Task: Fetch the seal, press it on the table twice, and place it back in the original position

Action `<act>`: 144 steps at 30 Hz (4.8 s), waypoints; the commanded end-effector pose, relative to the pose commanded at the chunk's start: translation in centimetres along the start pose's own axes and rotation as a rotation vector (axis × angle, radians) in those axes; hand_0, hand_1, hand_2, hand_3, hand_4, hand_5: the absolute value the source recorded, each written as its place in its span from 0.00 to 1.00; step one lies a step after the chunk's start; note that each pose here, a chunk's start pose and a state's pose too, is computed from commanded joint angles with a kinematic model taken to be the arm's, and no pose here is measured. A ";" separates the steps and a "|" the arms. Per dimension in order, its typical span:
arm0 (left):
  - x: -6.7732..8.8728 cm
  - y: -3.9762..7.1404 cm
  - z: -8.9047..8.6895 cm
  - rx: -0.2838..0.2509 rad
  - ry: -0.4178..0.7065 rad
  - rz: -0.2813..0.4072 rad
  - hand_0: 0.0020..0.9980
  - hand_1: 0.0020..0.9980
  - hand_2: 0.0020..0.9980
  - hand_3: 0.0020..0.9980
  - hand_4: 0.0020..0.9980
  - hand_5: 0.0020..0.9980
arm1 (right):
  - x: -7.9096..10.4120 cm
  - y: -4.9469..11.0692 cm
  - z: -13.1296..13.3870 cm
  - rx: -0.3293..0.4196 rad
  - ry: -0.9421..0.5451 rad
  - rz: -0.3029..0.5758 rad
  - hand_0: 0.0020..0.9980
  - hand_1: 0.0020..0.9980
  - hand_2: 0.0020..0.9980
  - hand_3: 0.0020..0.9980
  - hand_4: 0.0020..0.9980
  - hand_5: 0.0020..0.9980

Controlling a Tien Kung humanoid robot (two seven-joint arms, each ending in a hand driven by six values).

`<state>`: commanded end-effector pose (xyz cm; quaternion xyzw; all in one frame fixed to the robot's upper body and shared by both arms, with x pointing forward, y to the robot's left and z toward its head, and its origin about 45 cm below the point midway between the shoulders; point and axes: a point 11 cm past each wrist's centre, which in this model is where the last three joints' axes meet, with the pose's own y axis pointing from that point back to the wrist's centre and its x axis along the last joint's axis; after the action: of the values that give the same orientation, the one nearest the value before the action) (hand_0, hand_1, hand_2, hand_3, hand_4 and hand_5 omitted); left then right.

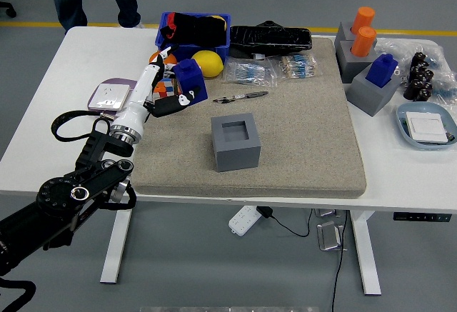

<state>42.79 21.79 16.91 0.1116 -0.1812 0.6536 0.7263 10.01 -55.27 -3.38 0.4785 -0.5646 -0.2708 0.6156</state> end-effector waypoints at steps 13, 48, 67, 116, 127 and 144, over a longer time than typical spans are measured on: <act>0.3 2.6 -5.4 0.104 -0.116 0.043 0.81 0.37 0.34 0.93 0.51 0.00 | -0.2 0.0 0.1 -0.001 -0.001 -0.003 0.80 0.71 0.71 0.67 0.77 0.56; 0.6 3.6 -6.5 0.117 -0.110 0.070 0.81 0.38 0.33 0.92 0.50 0.00 | -0.4 -0.1 0.0 -0.001 0.012 -0.009 0.80 0.71 0.71 0.67 0.77 0.56; -4.3 2.3 4.4 -0.083 -0.068 -0.290 0.81 0.38 0.33 0.93 0.50 0.00 | 0.0 0.0 0.3 -0.004 0.002 -0.002 0.80 0.71 0.71 0.66 0.77 0.56; -7.5 2.1 1.9 0.013 -0.023 -0.337 0.82 0.39 0.33 0.93 0.51 0.00 | -0.1 0.0 0.0 0.001 0.003 -0.006 0.80 0.71 0.70 0.66 0.77 0.56; -7.6 2.1 1.7 0.012 -0.027 -0.328 0.82 0.39 0.33 0.93 0.51 0.00 | -0.1 0.0 -0.1 0.004 0.004 -0.006 0.80 0.71 0.70 0.66 0.77 0.56; -8.0 2.1 1.6 0.005 -0.043 -0.334 0.82 0.40 0.33 0.92 0.52 0.00 | -0.1 0.0 -0.1 0.004 0.005 -0.004 0.80 0.71 0.70 0.67 0.77 0.56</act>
<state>39.90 14.14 14.97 0.1556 -0.1741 0.5219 0.8204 10.09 -55.17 -3.40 0.4817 -0.5626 -0.2699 0.6153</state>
